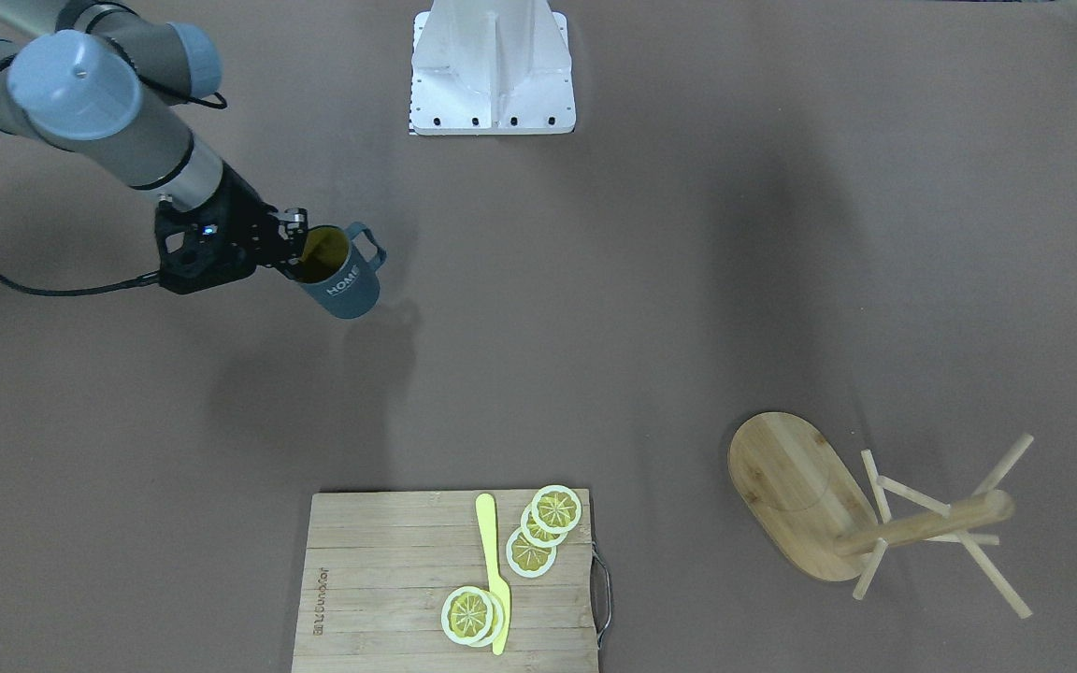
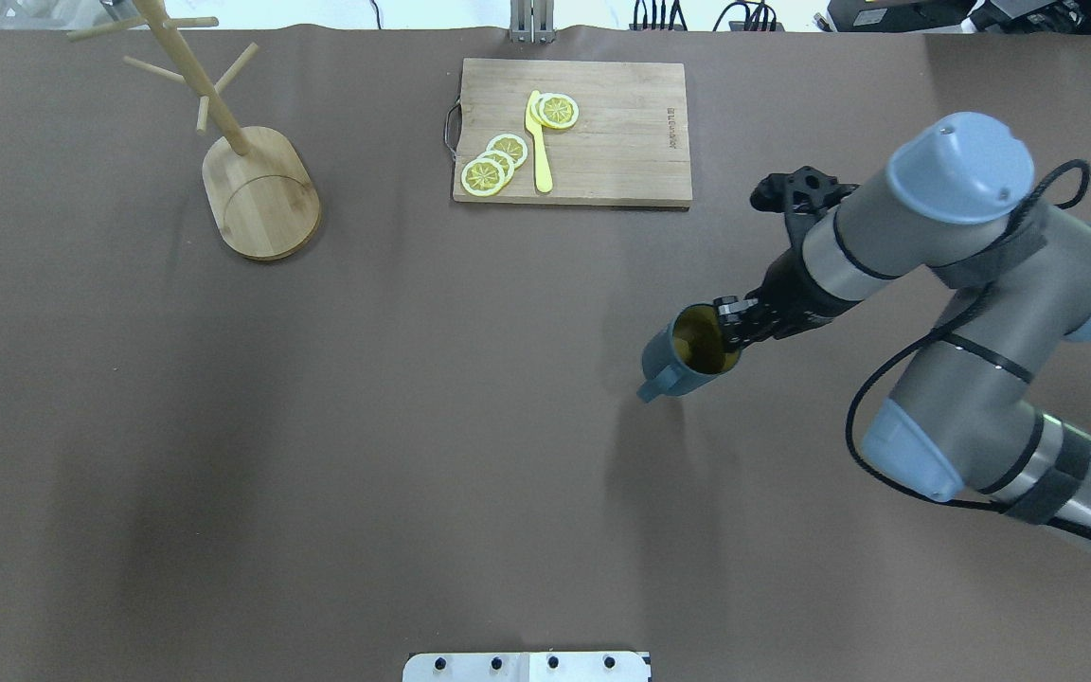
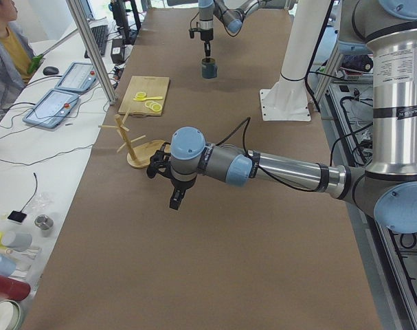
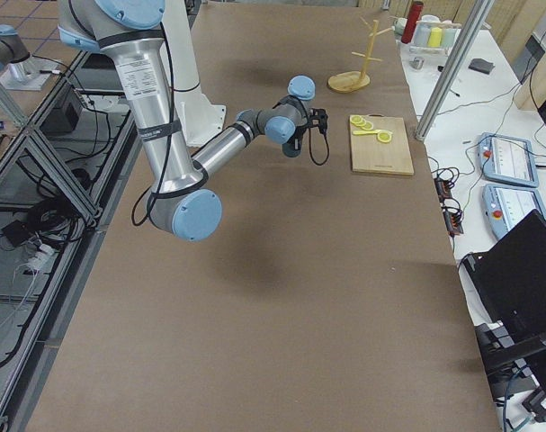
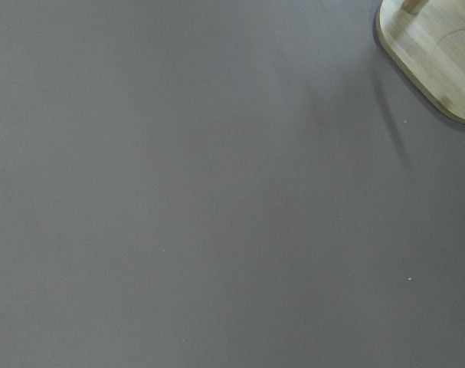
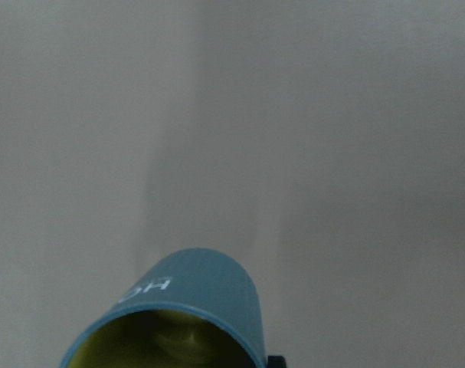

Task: Hang cup on storage rack
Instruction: 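Carry the blue mug with the right gripper toward the table center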

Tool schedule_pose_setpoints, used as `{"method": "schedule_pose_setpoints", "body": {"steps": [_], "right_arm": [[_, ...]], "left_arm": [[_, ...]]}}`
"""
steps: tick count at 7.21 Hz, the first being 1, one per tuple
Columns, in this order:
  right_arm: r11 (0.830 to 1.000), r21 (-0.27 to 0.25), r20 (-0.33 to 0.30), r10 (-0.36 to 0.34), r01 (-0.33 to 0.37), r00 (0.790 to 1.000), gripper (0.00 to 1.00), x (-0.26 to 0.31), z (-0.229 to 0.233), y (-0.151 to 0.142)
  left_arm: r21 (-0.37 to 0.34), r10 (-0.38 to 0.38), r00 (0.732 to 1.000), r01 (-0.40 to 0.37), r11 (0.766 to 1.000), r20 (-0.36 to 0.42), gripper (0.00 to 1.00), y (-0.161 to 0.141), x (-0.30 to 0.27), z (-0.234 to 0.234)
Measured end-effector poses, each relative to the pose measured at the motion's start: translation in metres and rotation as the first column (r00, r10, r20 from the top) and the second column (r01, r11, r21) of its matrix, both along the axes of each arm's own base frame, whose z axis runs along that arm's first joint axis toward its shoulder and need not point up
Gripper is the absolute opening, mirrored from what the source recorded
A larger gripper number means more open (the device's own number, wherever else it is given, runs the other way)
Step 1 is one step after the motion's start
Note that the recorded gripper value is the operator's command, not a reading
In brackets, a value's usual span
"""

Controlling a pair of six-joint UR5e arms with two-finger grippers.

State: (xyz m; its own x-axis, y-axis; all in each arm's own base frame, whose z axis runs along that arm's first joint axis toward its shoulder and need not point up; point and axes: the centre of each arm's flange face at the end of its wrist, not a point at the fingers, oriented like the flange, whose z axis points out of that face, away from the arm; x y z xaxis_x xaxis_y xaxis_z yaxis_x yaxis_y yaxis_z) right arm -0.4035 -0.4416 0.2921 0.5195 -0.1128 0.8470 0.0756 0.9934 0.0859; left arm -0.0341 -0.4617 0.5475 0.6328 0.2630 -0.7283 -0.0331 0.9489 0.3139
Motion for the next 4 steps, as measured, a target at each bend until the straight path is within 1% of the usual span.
{"method": "schedule_pose_setpoints", "body": {"steps": [1,3,4], "right_arm": [[1.000,-0.001,-0.004,0.004,-0.004,1.000,0.00,-0.029,-0.032,0.011],[0.999,0.026,-0.018,0.024,-0.024,1.000,0.00,-0.070,-0.071,0.027],[0.999,0.026,-0.023,0.042,-0.041,0.999,0.00,-0.091,-0.085,0.025]], "left_arm": [[0.001,0.002,1.000,-0.002,1.000,0.000,0.96,-0.001,0.001,0.000],[0.013,0.015,1.000,-0.014,1.000,-0.006,0.96,-0.005,0.006,-0.002],[0.035,0.027,1.000,-0.027,0.999,-0.014,0.97,-0.008,0.015,-0.008]]}}
